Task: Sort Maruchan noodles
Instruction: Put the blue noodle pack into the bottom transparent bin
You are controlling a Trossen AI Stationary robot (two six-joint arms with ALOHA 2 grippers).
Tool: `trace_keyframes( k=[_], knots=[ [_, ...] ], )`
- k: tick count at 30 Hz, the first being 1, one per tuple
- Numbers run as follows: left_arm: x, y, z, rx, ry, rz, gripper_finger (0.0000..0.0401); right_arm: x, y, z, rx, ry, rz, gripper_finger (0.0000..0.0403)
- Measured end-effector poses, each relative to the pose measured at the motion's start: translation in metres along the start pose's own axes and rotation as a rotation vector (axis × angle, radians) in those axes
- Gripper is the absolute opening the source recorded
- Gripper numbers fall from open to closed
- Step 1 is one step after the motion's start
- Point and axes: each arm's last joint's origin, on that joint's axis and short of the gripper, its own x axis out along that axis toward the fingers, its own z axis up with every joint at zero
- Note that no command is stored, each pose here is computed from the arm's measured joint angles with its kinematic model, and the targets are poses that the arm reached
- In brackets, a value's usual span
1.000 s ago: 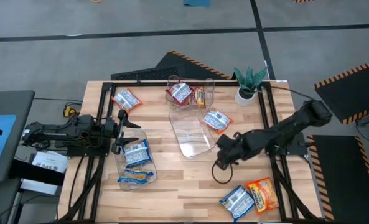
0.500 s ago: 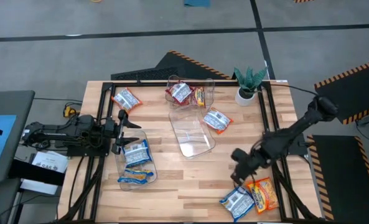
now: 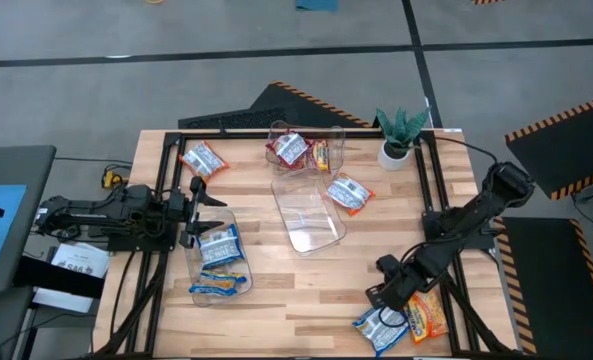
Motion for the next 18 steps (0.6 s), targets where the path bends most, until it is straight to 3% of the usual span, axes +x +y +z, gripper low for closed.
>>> trace_keyframes(
  k=[18],
  knots=[
    [0.000,0.000,-0.001,0.000,0.007,0.002,0.0226,0.022,0.016,-0.007,0.037,0.016,-0.096,0.0156]
  ],
)
